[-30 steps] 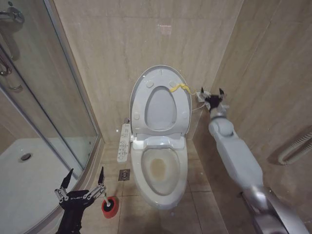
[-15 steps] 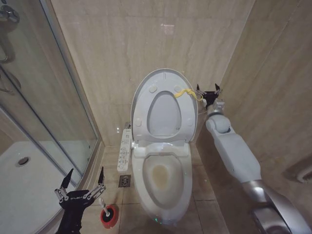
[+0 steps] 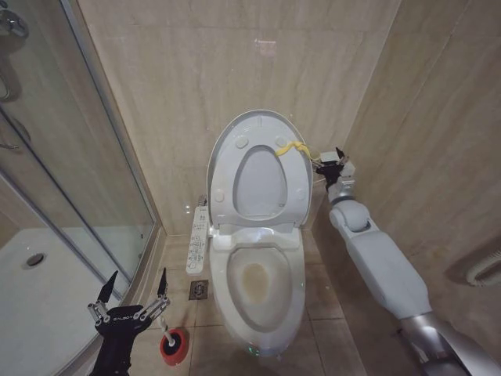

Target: Open the toilet lid, clean the toilet bowl with a toilet brush, close the toilet lid, and flush.

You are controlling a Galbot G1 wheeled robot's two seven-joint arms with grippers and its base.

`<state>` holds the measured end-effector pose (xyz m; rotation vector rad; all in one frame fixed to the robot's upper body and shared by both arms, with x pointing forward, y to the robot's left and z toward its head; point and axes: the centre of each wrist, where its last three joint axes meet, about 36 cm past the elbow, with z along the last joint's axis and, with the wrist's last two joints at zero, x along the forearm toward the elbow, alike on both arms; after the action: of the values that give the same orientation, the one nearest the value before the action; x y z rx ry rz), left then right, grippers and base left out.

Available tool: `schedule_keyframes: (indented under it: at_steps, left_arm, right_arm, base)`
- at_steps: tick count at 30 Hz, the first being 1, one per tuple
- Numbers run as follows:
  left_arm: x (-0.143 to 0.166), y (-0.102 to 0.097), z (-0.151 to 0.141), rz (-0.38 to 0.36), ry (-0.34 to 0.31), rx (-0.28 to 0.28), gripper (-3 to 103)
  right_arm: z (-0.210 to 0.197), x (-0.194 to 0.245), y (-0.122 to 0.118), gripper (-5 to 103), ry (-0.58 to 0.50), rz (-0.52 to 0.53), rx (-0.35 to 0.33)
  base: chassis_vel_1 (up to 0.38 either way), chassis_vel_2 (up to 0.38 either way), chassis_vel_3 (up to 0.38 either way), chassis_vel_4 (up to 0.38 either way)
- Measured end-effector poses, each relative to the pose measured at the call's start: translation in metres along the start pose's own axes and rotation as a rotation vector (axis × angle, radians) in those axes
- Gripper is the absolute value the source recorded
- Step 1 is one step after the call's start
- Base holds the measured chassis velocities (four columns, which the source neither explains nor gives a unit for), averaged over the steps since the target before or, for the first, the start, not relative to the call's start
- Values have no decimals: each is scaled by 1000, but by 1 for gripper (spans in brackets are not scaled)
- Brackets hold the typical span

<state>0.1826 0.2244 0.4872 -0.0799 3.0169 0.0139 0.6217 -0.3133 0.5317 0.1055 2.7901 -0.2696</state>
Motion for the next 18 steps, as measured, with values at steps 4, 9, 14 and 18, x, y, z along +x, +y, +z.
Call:
schedule_keyframes:
  at_steps: [4,9,14,18]
  left_arm:
    - [0,0,0,0,0,0,100]
    - [0,0,0,0,0,0,100]
    - [0,0,0,0,0,0,100]
    - [0,0,0,0,0,0,100]
  right_arm:
    - [-7,-22,10,100,-16,19,2]
    - [-14,-18,21,100,-26,10,-8]
    - [-13,22,15,100,-3,-30,0]
    - [-22,56,4,100,7,-57,4]
  base:
    - [0,0,0,0]
    - [0,0,0,0]
    - [0,0,0,0]
    - [0,0,0,0]
